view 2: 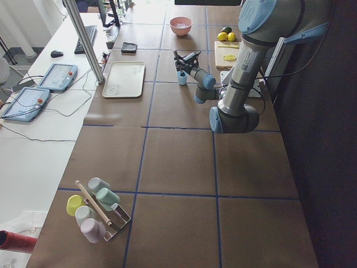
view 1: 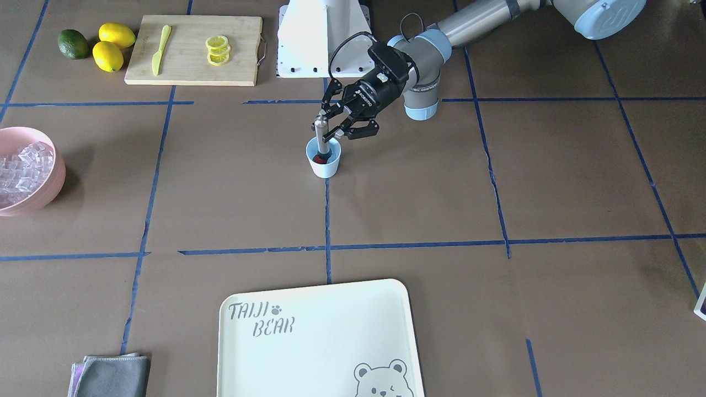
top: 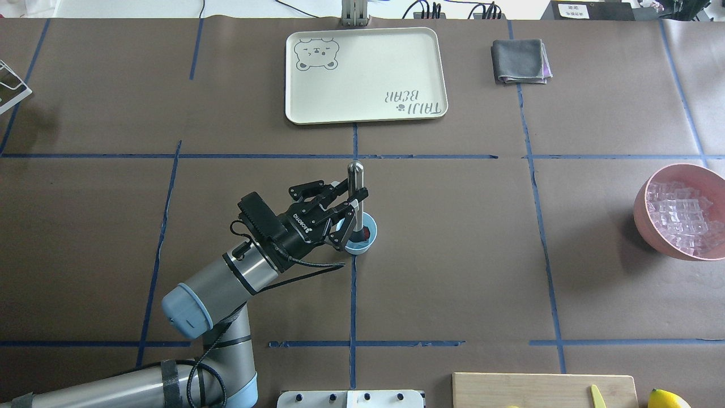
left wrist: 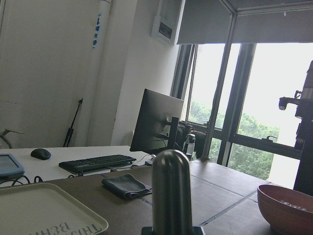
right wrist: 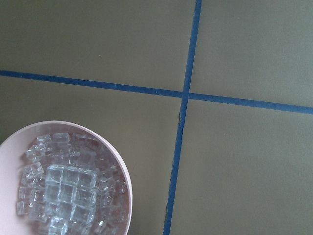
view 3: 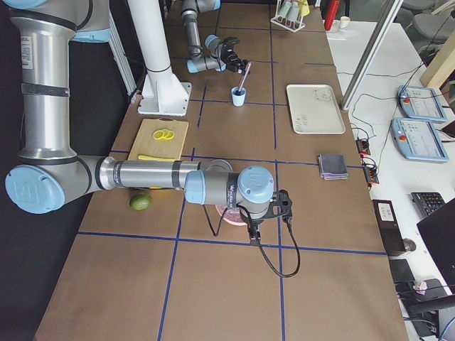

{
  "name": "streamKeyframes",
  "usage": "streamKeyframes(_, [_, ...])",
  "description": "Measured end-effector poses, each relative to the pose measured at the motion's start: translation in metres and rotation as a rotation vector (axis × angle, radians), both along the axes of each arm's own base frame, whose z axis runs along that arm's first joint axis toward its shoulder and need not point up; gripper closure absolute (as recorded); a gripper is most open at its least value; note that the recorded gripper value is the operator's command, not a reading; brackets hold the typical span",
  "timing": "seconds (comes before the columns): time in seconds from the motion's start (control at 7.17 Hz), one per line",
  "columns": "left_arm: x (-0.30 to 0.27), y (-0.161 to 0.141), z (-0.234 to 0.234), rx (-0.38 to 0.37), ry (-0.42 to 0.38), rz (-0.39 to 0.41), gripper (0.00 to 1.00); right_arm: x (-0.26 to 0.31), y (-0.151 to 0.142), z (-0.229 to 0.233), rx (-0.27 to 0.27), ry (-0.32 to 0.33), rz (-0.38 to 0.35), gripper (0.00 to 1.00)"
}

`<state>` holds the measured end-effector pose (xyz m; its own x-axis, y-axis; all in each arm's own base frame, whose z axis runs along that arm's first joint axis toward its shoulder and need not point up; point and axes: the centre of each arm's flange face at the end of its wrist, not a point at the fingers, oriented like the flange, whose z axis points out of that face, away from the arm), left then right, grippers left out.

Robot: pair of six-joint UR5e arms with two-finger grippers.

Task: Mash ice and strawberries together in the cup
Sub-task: 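Lift the pestle out of the cup with the left gripper, then set the pestle down near the table edge and open the left gripper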

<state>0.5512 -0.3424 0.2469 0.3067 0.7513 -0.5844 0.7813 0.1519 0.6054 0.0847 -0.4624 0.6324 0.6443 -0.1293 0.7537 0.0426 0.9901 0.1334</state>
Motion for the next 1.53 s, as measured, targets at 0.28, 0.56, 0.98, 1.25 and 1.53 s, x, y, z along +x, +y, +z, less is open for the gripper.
streamKeyframes(0.28, [-0.032, -0.003, -0.015, 0.016, 0.045, -0.014, 1.00, 0.000, 0.000, 0.000, 0.000, 0.004, 0.000, 0.01])
streamKeyframes(0.56, [-0.069, -0.008, -0.037, 0.012, 0.065, -0.016, 1.00, 0.000, 0.000, 0.005, -0.009, 0.006, 0.000, 0.01])
streamKeyframes(0.98, [-0.142, -0.074, -0.018, -0.154, 0.060, 0.129, 1.00, 0.000, 0.001, 0.009, -0.018, 0.005, 0.001, 0.01])
streamKeyframes(1.25, [-0.203, -0.124, 0.037, -0.345, 0.013, 0.261, 1.00, 0.000, 0.001, 0.014, -0.028, 0.002, 0.002, 0.01])
streamKeyframes(1.53, [-0.260, -0.152, 0.093, -0.607, -0.042, 0.419, 1.00, 0.000, 0.002, 0.016, -0.028, 0.001, 0.002, 0.01])
